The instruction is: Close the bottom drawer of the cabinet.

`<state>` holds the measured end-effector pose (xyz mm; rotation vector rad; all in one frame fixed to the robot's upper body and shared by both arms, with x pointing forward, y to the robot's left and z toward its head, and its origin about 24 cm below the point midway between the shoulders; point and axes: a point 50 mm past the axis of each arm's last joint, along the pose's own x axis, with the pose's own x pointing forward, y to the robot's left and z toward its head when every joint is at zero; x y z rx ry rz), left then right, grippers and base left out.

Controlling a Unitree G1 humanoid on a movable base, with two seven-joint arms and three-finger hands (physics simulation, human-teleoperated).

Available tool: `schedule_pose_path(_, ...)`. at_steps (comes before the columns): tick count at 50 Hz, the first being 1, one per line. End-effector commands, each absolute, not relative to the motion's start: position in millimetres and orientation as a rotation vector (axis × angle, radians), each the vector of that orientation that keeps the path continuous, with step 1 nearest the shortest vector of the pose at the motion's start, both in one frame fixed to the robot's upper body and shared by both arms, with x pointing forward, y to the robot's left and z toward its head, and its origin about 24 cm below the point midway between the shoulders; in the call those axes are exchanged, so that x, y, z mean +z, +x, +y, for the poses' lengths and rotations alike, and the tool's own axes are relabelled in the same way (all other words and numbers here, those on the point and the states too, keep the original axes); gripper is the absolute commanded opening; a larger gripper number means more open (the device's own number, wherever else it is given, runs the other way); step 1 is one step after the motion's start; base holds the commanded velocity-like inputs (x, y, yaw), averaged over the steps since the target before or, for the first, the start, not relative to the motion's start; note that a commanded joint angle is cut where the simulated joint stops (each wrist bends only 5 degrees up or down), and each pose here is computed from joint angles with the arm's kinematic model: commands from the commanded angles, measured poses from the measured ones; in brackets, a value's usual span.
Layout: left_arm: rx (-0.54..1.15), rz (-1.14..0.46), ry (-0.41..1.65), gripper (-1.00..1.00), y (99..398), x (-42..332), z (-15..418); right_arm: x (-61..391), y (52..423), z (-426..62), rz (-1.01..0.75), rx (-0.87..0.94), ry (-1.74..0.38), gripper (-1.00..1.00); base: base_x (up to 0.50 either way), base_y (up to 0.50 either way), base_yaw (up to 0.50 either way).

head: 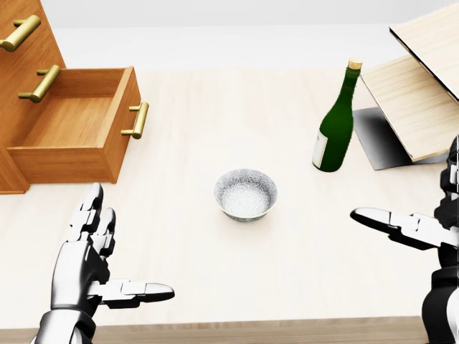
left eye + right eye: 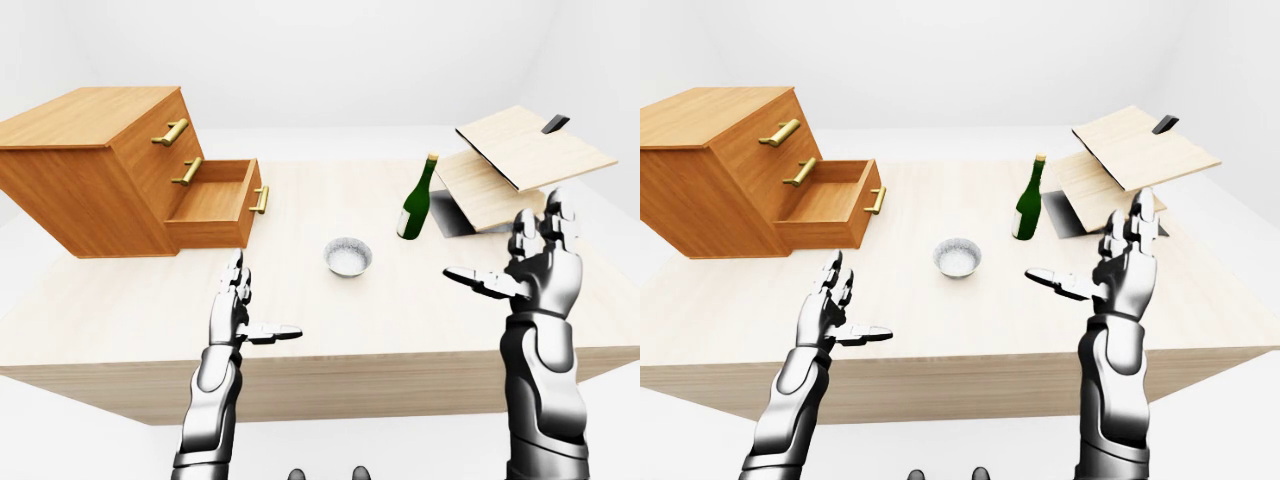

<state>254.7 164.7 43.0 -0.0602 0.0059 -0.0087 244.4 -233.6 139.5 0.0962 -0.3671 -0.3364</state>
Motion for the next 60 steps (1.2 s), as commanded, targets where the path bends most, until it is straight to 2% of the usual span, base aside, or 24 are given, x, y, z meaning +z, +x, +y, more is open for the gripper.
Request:
schedule_pose_path(1,-0.006,0.002,-0.057,1.0,255,43,165,162,235,-251,-0.47,-0.411,0.132,1.0,0.0,0.0,0.0)
schedule_pose_path(17,-0.006,-0.005,-0.043,1.0,255,42,164,160,236,-244,-0.459,-0.364,0.115,1.0,0.03,0.0,0.0)
schedule_pose_path(60,0.003,-0.001,-0.032,1.0,256,38,164,167,231,-237,-0.496,-0.32,0.111,1.0,0.3,0.0,0.0)
